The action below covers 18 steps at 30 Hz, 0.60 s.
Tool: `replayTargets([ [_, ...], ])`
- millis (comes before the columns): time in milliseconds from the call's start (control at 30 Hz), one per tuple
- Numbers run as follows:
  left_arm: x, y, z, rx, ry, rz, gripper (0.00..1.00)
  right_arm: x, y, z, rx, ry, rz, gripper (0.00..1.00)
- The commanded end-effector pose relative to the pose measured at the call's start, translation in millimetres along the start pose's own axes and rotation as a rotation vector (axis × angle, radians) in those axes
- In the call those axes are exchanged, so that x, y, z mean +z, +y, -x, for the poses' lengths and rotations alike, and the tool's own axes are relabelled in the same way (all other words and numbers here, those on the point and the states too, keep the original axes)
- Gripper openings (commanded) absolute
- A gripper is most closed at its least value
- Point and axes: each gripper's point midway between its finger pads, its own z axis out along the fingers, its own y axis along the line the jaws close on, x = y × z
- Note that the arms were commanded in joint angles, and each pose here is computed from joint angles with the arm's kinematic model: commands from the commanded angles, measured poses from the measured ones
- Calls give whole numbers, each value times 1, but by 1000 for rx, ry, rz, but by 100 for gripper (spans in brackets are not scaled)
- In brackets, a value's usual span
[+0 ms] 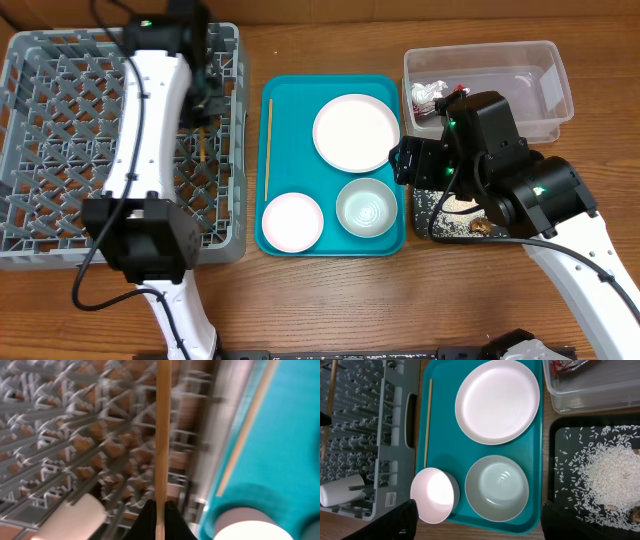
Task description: Sort waste into correct bins and load items into the dishwasher
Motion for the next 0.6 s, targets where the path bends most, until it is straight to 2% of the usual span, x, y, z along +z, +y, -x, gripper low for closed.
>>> replayTargets([
  [0, 10, 20, -3, 0, 21, 54, 4, -7, 4, 7, -4, -29, 18, 80],
  [67, 18, 29, 0, -1, 16, 96, 4, -7, 4, 7, -4, -28, 18, 80],
  [367, 59, 25, -5, 83, 43, 118, 4, -7, 4, 5, -4, -24, 15, 80],
  [567, 71, 22, -7, 142, 51, 88, 4, -7, 3, 4, -3, -19, 11, 80],
])
